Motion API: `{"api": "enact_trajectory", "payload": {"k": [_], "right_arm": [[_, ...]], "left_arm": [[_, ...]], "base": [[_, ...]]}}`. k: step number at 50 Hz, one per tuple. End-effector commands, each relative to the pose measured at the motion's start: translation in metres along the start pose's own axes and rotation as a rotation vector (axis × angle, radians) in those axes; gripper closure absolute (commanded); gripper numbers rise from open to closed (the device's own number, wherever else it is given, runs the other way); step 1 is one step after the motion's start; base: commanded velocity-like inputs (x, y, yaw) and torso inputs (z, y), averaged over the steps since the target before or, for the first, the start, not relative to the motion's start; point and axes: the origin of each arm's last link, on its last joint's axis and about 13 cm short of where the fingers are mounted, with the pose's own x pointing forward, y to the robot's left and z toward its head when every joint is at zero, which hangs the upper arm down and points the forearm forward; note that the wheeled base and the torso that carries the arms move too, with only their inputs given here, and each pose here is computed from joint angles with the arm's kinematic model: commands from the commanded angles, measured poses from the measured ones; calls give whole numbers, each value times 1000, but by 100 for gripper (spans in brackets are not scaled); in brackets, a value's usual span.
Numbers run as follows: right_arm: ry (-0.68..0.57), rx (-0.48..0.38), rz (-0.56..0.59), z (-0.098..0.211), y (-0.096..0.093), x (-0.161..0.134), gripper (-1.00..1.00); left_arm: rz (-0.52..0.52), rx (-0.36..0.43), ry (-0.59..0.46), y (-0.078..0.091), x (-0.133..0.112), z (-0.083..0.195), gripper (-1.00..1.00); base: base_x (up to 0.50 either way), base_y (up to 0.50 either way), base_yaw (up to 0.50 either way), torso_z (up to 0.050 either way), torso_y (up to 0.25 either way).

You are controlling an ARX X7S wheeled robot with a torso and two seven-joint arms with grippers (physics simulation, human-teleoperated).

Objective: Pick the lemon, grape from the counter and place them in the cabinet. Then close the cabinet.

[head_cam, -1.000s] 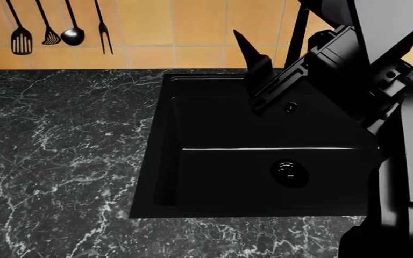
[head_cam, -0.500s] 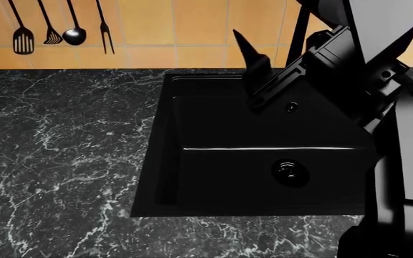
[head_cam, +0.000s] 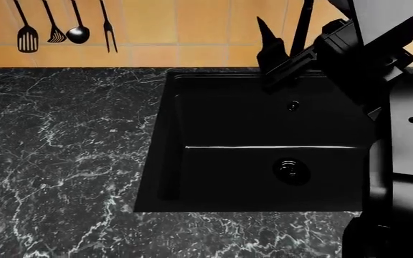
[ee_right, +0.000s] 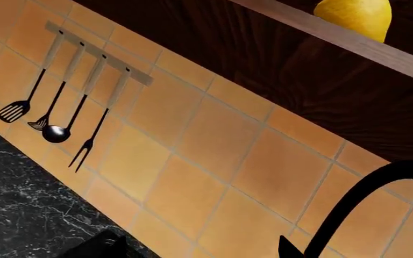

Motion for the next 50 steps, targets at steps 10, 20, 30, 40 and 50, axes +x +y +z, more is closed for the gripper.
{"api": "enact_trajectory", "payload": {"k": [10,20,30,40,50], "right_arm": [[2,3,-41,-2,1,0,-100],[1,8,-49,-4,2,-1,-100],[7,12,-61,-5,3,-1,-100],[9,18,-78,-9,2,-1,-100],[9,26,-91,-8,1,-3,-100]], "left_arm": [[-577,-166,-1049,3,-52,76,-100],[-601,-87,-1013,-10,-48,77,-100],[-522,26,-896,-21,-38,74,-100],[-522,260,-807,-33,-31,71,-100],[-603,366,-784,-44,-28,71,-100]], "base": [[0,0,0,13,-7],[0,0,0,9,0],[0,0,0,5,0],[0,0,0,1,2],[0,0,0,2,1]]}}
